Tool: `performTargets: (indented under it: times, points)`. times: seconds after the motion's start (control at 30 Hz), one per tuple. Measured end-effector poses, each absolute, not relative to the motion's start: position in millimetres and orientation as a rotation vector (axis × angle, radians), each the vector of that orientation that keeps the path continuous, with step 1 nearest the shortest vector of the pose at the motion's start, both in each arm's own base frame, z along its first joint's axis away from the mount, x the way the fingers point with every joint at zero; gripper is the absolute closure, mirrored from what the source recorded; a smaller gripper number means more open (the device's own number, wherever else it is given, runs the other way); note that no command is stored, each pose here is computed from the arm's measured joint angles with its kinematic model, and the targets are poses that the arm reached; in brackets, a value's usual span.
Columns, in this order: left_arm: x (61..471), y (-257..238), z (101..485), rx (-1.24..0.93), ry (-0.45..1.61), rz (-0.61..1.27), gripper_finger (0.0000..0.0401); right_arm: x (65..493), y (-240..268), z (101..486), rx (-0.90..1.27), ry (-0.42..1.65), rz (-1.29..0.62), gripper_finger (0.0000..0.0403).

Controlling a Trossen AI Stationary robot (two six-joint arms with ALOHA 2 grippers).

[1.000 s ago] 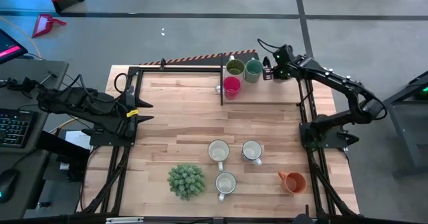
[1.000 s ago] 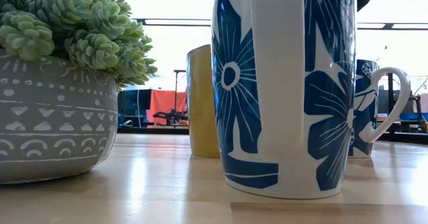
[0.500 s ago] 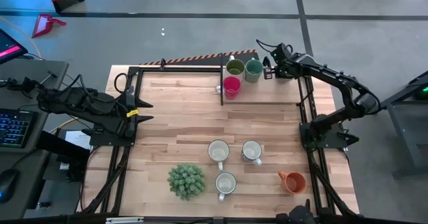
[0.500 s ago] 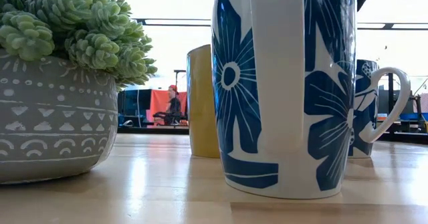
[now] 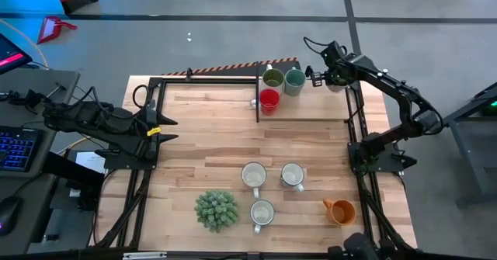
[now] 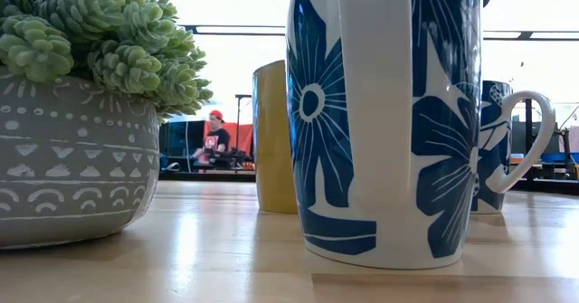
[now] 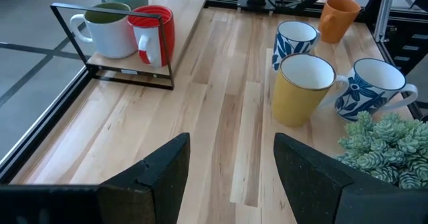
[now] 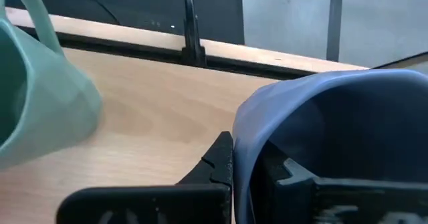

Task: Place coffee mugs
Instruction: Put the blue mug on the shelf

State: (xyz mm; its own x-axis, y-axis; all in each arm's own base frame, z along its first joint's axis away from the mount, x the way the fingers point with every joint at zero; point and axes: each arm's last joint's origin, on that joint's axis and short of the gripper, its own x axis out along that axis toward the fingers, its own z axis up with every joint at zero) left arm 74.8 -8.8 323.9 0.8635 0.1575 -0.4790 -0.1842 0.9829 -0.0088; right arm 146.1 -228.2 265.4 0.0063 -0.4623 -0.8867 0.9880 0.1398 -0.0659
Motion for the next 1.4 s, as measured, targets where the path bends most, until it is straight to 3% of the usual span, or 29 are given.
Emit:
performTargets:
  times: [1.17, 1.4]
  points:
    - [75, -9, 324, -0.080, 0.496, 0.185, 0.0196, 150, -250, 234, 0.784, 1.014, -1.300, 0.0403]
    - [75, -9, 324, -0.080, 0.495, 0.185, 0.0196, 150, -251, 234, 0.763, 1.012, -1.312, 0.0373]
